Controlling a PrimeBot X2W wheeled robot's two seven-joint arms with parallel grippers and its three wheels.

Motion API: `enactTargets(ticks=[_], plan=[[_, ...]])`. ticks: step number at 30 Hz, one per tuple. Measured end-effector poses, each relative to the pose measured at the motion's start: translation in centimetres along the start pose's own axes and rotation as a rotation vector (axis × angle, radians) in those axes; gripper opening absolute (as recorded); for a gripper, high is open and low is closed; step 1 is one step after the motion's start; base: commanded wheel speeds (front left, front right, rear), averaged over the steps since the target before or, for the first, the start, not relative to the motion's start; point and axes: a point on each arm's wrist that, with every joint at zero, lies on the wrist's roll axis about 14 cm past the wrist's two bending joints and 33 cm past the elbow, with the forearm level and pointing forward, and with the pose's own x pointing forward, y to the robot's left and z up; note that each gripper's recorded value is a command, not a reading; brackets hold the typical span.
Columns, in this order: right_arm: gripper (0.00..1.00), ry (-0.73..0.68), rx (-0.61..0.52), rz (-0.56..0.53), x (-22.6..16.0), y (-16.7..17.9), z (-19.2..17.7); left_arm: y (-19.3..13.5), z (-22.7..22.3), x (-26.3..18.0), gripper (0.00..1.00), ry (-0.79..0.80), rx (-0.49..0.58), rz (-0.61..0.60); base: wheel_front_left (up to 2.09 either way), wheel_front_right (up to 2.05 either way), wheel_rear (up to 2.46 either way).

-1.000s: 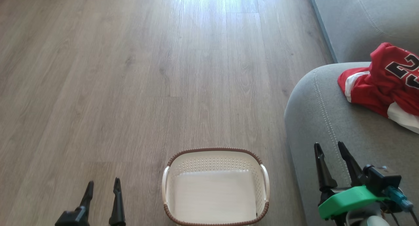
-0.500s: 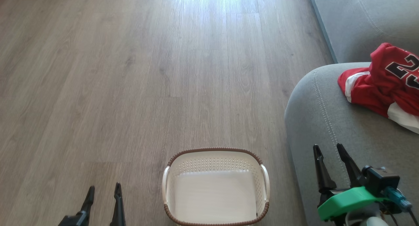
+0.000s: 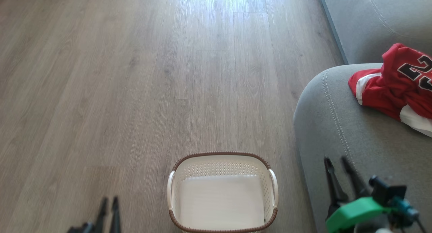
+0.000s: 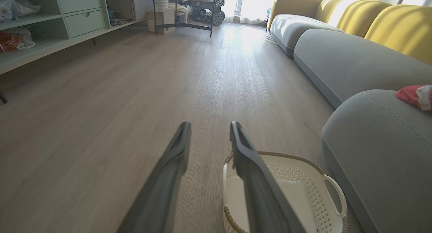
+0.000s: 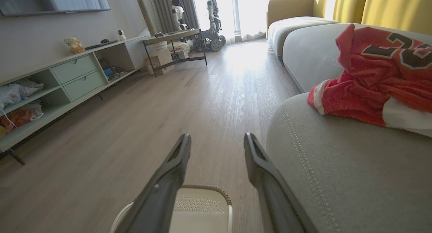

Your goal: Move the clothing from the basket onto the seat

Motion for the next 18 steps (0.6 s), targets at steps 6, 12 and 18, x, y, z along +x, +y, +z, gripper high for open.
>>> enactTargets(ticks=[6, 12, 18], plan=[[0.00, 0.136, 0.027, -0.039, -2.2, -1.0, -4.3, 0.0, -3.5, -1.3, 0.00, 0.110, -0.018, 0.021, 0.00, 0.00, 0.00], [0.00, 0.136, 0.091, -0.062, -2.1, -1.3, -4.2, 0.1, -3.6, -1.0, 0.00, 0.133, -0.084, 0.032, 0.00, 0.00, 0.00], [0.00, 0.139, 0.155, -0.087, -2.2, -1.8, -4.3, 0.2, -3.7, -0.7, 0.00, 0.152, -0.149, 0.040, 0.00, 0.00, 0.00]])
